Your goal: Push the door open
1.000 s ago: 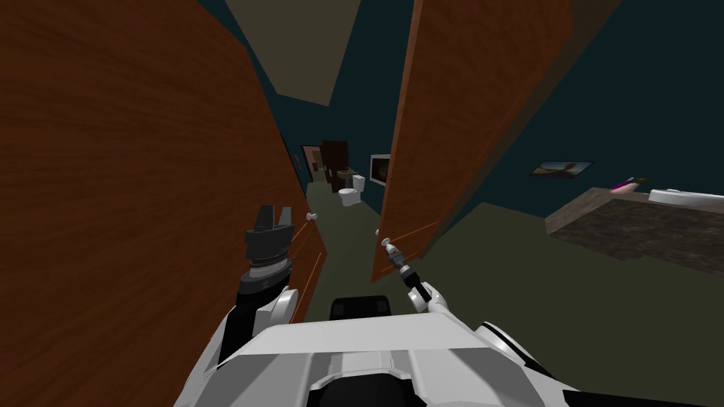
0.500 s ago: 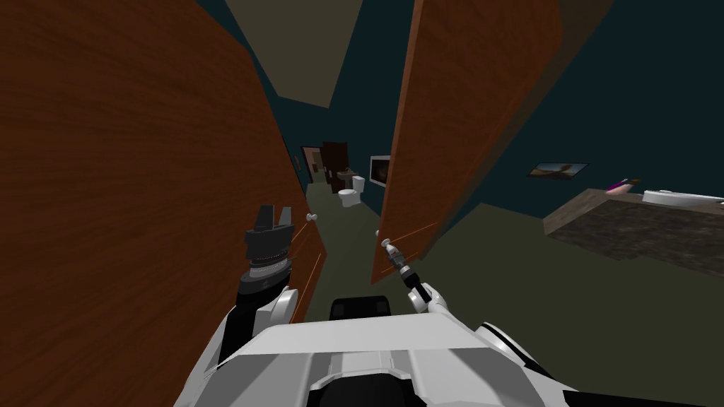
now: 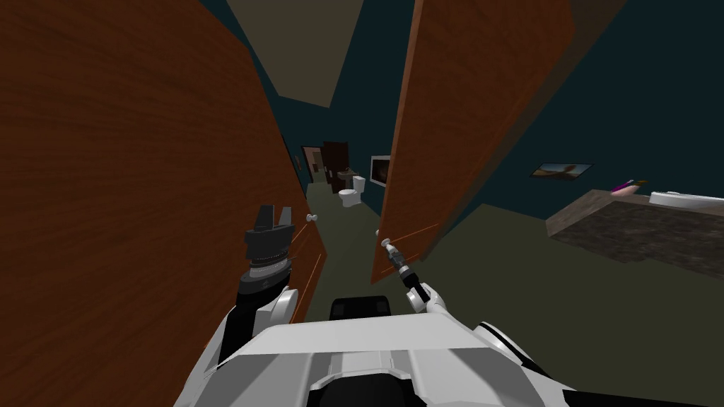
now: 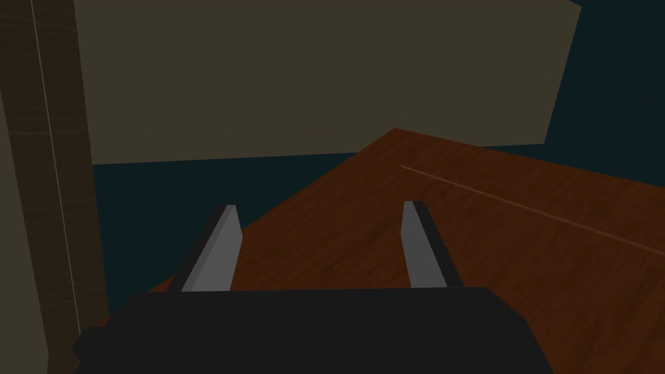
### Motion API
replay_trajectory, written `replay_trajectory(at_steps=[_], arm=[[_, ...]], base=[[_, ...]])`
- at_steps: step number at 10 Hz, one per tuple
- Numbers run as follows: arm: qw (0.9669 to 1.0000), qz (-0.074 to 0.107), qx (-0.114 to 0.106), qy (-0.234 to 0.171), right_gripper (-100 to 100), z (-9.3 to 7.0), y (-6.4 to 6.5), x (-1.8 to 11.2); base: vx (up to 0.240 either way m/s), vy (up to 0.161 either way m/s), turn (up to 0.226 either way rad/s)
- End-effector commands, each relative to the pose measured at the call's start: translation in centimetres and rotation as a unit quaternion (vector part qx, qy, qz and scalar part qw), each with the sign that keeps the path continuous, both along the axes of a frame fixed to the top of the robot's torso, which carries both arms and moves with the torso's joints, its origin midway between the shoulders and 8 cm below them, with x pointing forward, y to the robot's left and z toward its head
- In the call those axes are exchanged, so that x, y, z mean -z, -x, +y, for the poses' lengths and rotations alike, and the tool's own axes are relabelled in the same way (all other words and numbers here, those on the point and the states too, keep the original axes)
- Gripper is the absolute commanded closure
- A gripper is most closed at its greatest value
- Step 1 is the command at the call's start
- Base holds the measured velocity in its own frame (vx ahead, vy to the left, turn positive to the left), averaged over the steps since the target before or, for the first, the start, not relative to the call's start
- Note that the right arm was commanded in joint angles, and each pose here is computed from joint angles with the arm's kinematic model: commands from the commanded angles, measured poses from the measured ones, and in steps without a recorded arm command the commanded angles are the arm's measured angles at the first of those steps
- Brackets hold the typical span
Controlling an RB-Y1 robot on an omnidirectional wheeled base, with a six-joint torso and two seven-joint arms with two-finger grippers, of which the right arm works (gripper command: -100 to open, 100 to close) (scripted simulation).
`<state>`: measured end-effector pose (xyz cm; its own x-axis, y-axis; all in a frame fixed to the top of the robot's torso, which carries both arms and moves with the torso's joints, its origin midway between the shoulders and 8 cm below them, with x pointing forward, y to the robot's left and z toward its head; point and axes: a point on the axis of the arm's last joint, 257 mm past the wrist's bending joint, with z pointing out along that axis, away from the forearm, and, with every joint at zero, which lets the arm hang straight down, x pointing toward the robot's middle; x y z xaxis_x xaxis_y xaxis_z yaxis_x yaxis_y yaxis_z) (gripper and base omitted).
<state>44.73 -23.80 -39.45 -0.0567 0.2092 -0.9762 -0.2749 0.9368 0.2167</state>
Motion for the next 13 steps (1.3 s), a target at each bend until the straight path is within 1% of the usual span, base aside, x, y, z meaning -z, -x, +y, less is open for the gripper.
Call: replay_trajectory(at_steps=[1,3,4,6,7,9,10,12,13], arm=[[0.9995,0.002,0.006,-0.03,100,-0.21,-0.4,-0.47],[0.9978,0.009,0.011,-0.064,100,-0.25,-0.55,-0.57],[0.9976,0.01,0.011,-0.068,100,-0.25,-0.55,-0.57],[0.994,0.017,0.017,-0.106,100,-0.29,-0.74,-0.69],[0.9936,0.018,0.017,-0.11,100,-0.29,-0.74,-0.69],[0.9883,0.024,0.024,-0.148,100,-0.34,-0.92,-0.8],[0.9875,0.026,0.024,-0.154,100,-0.34,-0.92,-0.8],[0.9799,0.032,0.03,-0.194,100,-0.39,-1.11,-0.92],[0.9787,0.034,0.03,-0.2,100,-0.39,-1.11,-0.92]], base=[[0.043,0.004,0.009],[0.043,0.01,0.004],[0.028,0.003,0.006],[0.037,0.002,0.004],[0.036,0.007,0.001],[0.038,0.005,0.006],[0.031,0.003,0.008],[0.045,0.001,0.003],[0.041,0.002,0.001]])
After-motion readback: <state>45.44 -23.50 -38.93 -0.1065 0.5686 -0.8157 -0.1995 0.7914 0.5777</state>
